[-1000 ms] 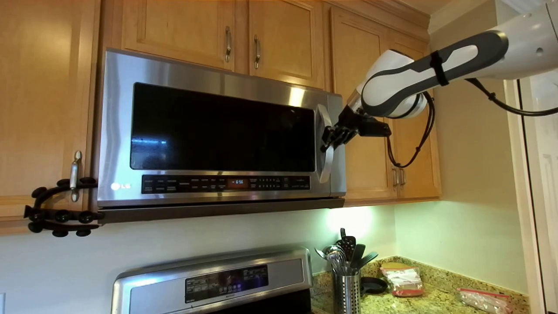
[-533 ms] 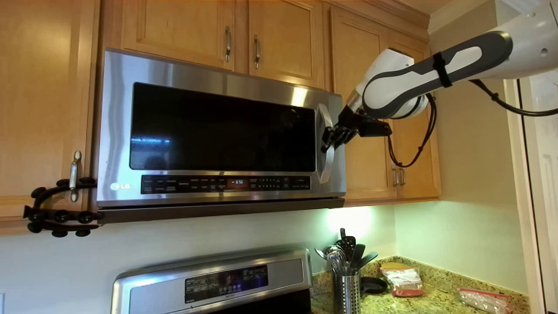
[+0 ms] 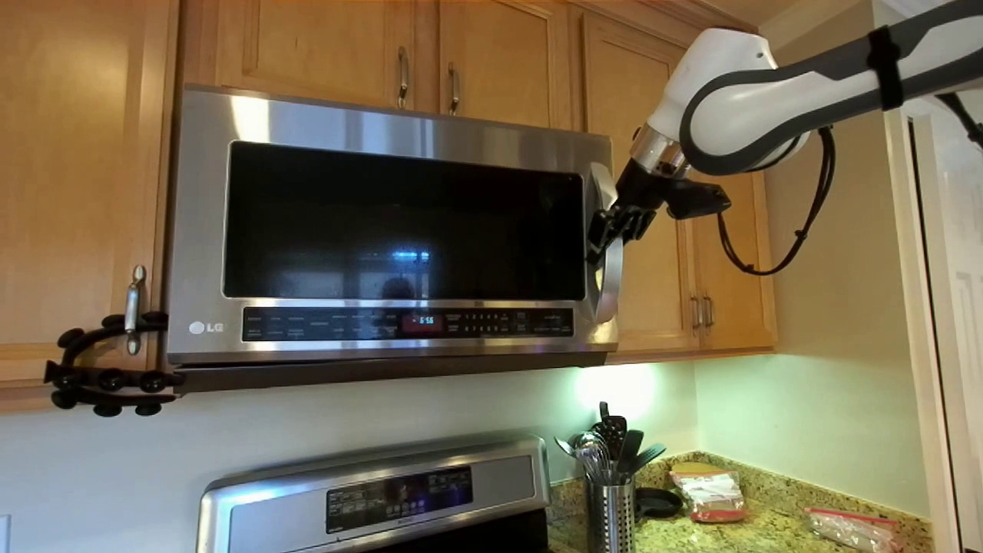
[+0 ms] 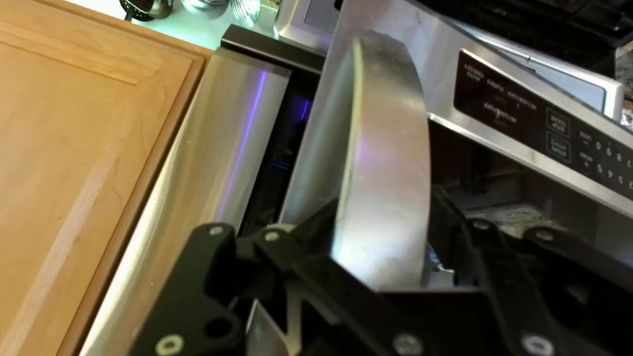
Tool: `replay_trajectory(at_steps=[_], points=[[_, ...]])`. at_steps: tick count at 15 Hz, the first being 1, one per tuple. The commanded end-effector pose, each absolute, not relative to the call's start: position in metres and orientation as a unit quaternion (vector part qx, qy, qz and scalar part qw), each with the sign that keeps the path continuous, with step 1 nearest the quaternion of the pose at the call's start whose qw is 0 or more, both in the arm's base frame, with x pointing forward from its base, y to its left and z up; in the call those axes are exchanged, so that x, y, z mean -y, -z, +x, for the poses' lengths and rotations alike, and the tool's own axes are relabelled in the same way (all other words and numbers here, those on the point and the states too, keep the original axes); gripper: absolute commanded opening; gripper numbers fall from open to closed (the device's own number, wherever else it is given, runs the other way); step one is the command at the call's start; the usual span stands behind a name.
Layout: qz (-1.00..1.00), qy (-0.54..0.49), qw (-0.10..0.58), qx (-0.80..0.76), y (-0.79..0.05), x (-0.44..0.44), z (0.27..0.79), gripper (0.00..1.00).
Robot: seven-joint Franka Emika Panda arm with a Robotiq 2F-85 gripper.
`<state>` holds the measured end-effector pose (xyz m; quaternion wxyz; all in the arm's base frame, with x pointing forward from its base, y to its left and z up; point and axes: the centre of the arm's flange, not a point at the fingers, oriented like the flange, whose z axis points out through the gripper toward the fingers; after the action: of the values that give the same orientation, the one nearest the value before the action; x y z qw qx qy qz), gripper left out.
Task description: Open the microwave door
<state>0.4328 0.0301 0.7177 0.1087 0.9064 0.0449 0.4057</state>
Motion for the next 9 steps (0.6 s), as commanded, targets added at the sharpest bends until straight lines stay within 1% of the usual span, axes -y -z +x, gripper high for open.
replay_trajectory(at_steps=[1, 3, 5, 9], points=[[0.91, -0.398, 0.096, -0.065, -0.71, -0.07, 0.421, 0.77], [0.915, -0.388, 0.094, -0.056, -0.709, -0.068, 0.419, 0.91], [0.921, -0.377, 0.093, -0.042, -0.707, -0.065, 0.419, 1.0], [0.94, -0.328, 0.09, 0.005, -0.696, -0.056, 0.419, 1.0]])
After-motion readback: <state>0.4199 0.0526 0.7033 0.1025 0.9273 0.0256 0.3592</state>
